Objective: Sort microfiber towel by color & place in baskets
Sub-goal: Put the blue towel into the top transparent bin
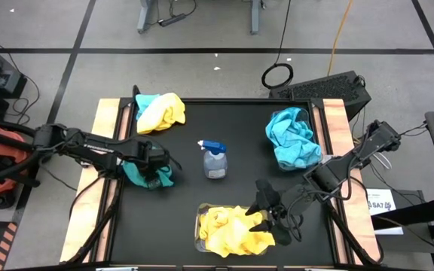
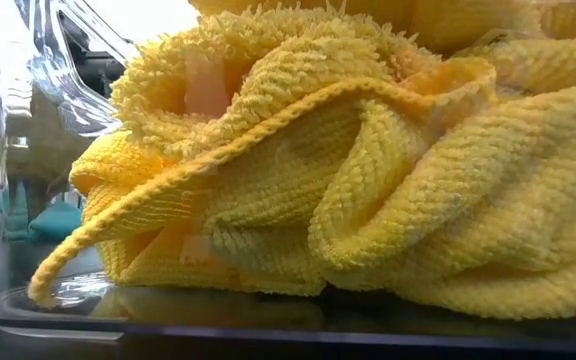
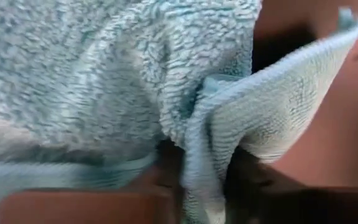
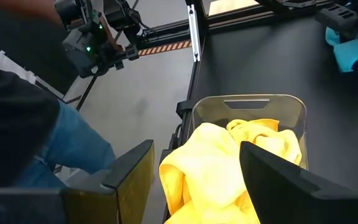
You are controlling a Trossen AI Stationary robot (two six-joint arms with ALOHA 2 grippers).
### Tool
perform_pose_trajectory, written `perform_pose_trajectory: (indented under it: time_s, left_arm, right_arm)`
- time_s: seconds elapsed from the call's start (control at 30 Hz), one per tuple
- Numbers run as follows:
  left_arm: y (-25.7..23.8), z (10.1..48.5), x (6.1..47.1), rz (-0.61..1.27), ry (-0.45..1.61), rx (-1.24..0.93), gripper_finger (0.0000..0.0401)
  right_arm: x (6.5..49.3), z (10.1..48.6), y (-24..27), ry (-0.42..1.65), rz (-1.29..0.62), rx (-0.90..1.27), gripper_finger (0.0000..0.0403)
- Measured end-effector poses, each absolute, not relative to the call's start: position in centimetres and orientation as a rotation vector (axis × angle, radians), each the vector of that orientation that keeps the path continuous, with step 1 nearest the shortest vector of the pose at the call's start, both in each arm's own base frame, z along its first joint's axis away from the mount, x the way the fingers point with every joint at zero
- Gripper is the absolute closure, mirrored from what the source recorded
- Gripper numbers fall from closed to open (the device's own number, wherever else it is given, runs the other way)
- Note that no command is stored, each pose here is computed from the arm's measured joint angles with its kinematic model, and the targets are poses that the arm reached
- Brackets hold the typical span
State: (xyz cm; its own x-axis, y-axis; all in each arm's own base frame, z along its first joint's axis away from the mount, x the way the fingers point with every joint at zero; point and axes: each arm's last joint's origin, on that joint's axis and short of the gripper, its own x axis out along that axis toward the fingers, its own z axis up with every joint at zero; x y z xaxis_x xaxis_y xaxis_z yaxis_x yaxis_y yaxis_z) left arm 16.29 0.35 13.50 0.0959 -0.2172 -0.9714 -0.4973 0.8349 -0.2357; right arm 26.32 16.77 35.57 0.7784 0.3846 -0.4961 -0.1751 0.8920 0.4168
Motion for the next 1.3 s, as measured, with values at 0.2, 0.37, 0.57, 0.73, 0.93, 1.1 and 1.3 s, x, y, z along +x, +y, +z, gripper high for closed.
perform_pose_trajectory:
  time_s: [0.2,0.37,0.57,0.73,0.93,1.1,1.3]
  left_arm:
    - [0.0,13.8,16.3,0.121,1.493,-0.664,0.0386]
    - [-0.1,16.9,17.1,0.074,1.394,-0.658,0.0394]
    - [0.0,23.4,17.5,0.092,1.215,-0.619,0.0395]
    - [0.1,29.8,17.2,0.105,1.04,-0.574,0.0395]
    - [-0.6,36.8,16.7,0.023,0.816,-0.535,0.0396]
    - [-1.3,40.7,16.2,-0.028,0.695,-0.501,0.0396]
    - [-2.3,44.0,16.6,-0.118,0.527,-0.459,0.0396]
  right_arm:
    - [26.3,35.6,16.8,0.606,0.314,0.346,0.0176]
    - [26.4,35.6,16.8,0.597,0.317,0.343,0.0187]
    - [26.7,35.9,16.4,0.556,0.315,0.318,0.0192]
    - [27.5,36.5,15.7,0.47,0.297,0.268,0.0192]
    - [28.7,37.7,14.3,0.322,0.289,0.21,0.0192]
    - [29.5,38.9,13.3,0.181,0.282,0.136,0.0178]
    - [30.2,40.3,11.8,0.018,0.188,0.04,0.0116]
